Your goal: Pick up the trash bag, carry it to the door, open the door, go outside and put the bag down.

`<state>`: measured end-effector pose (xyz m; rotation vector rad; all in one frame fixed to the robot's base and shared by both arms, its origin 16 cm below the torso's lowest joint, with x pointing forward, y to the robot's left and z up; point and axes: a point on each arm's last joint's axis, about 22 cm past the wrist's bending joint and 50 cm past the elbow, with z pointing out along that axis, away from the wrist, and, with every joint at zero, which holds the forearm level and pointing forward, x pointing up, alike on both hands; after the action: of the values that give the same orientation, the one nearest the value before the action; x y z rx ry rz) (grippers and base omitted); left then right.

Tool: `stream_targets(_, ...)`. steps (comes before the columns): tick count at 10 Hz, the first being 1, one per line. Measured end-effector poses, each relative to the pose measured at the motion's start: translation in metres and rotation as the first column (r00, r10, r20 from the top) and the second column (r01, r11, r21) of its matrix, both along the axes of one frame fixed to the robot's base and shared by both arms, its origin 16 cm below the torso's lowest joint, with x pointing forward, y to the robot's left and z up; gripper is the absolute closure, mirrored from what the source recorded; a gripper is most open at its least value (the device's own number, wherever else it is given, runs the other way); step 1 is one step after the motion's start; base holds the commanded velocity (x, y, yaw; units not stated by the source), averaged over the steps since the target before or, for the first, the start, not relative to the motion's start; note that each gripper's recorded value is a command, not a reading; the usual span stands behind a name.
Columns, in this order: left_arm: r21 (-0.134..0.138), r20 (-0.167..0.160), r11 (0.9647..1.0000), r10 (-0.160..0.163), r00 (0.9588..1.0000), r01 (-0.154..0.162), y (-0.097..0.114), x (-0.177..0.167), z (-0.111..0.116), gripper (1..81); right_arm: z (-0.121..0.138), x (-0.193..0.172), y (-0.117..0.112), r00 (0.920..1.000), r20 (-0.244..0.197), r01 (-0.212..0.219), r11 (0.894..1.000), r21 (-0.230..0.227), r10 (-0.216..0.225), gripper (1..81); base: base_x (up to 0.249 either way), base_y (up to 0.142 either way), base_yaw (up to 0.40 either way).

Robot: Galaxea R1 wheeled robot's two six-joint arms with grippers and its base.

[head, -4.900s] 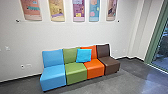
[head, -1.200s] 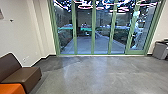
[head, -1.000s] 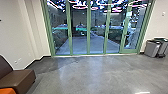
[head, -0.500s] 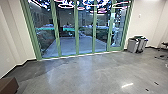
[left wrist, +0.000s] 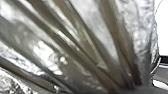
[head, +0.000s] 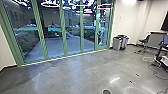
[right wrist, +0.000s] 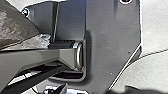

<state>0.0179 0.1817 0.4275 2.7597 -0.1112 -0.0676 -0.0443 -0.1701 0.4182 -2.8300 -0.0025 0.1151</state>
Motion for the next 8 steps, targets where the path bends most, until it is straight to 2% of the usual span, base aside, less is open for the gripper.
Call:
stream_targets(5, 0.0, 0.0, 1.0, 0.0, 1.0, 0.0, 0.0, 0.0004, 0.0, 81.1, 0.0006, -0.0001, 0.0061, 1.0, 0.0, -0.001, 1.0, 0.007, 0.001, 1.0, 0.0, 0.0, -0.254)
stream_targets(8, 0.001, 0.002, 1.0, 0.0, 1.0, 0.0, 0.0001, 0.0011, 0.0, 81.1, 0.0007, -0.0018, 0.0078, 1.0, -0.002, -0.002, 1.0, 0.009, 0.002, 1.0, 0.0, 0.0, -0.094)
